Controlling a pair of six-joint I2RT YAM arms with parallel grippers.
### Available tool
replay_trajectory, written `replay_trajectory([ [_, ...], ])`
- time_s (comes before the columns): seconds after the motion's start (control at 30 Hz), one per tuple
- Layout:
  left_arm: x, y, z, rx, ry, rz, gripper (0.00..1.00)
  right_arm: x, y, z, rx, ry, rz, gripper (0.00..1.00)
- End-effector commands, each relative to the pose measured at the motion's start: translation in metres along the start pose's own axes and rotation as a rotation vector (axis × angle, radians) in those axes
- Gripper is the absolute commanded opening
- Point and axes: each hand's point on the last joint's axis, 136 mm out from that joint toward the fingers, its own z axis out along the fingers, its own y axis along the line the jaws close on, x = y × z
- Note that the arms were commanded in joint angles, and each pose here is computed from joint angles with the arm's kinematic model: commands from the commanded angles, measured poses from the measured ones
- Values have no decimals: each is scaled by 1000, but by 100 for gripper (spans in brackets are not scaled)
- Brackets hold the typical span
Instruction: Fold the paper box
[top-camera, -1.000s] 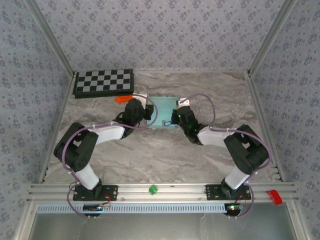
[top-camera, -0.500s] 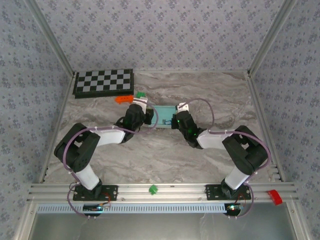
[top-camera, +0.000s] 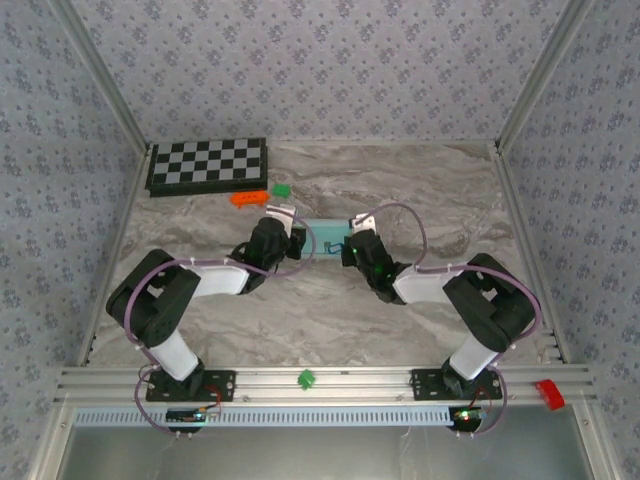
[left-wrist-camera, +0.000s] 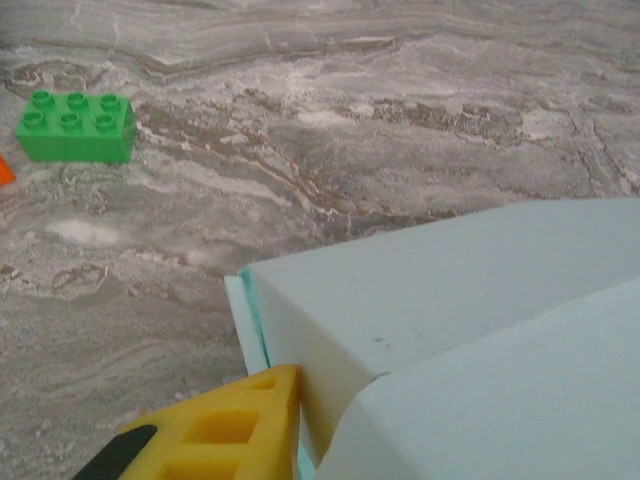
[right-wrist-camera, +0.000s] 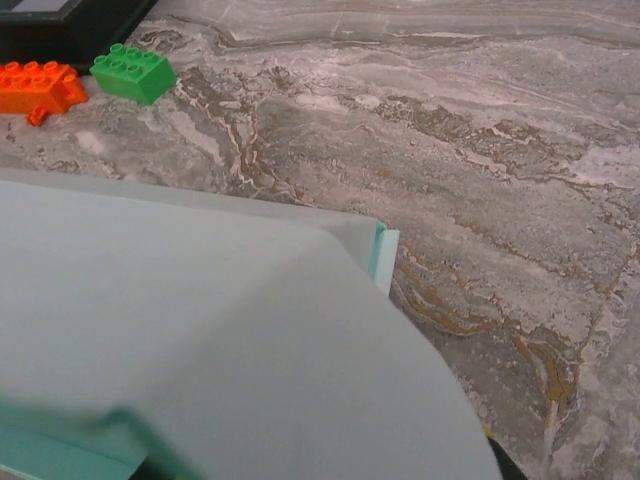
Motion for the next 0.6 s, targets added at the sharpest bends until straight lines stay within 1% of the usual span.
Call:
replay_trajectory([
  [0.0, -1, -9, -6, 31, -15, -17, 23, -4, 7, -6, -19, -26, 24, 9],
  [0.33, 2, -7, -7, 19, -15, -10, 23, 0, 5, -9, -6, -16, 14, 9],
  [0.57, -2, -7, -9, 17, -21, 7, 27, -1, 0, -13, 14, -12, 8, 15],
])
